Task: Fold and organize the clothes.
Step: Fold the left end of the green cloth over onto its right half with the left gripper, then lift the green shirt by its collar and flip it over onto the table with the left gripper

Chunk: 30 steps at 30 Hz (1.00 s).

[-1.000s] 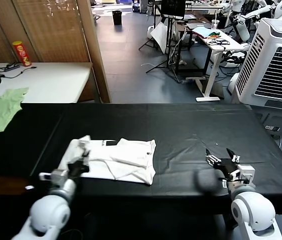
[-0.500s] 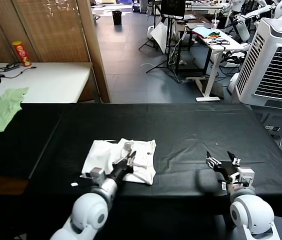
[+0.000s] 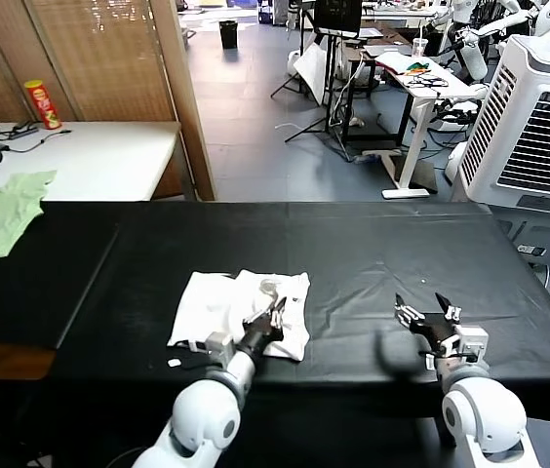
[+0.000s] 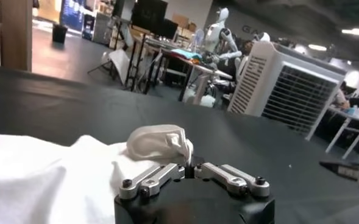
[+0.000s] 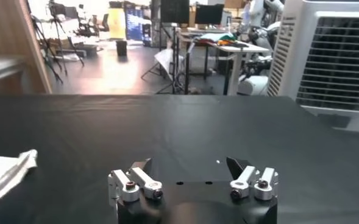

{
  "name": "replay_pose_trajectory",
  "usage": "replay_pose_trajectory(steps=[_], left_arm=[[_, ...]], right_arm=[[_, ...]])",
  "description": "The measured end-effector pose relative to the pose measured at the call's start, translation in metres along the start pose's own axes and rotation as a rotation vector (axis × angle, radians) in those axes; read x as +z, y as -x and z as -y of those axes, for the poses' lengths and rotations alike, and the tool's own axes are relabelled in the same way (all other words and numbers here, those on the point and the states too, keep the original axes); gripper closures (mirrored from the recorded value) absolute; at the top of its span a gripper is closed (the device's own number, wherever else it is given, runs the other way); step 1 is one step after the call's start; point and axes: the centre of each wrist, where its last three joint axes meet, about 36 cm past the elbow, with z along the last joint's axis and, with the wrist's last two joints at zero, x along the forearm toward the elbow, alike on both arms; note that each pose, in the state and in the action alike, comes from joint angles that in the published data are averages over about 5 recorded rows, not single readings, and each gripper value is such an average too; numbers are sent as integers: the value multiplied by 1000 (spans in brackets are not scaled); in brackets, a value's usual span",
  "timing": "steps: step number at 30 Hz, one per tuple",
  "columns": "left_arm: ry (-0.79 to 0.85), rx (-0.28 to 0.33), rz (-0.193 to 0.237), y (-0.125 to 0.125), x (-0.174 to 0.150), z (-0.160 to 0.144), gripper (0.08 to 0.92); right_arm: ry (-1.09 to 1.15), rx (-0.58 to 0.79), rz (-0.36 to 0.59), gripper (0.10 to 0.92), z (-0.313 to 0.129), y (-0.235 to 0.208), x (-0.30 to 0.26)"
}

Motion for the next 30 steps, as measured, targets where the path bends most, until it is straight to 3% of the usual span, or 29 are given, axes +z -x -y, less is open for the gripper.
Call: replay_pose_trajectory(steps=[6, 9, 12, 17, 24, 30], left_arm=[[-51, 39, 0, 5, 7, 21, 471], [-49, 60, 28, -1, 3, 23, 311], [-8, 44, 79, -10, -7, 13, 221], [90, -42, 139, -28, -23, -26, 202], [170, -177, 142, -52, -32, -83, 201], [135, -236, 142, -55, -33, -106, 201]], right_arm=[[-8, -90, 12, 224, -12, 9, 0], [-22, -152, 17, 224, -21, 15, -1], [-45, -220, 22, 224, -34, 22, -2], [-97, -319, 19, 224, -68, 35, 1], [-212, -399, -40, 224, -113, 50, 12], [-305, -363, -78, 224, -126, 52, 26]])
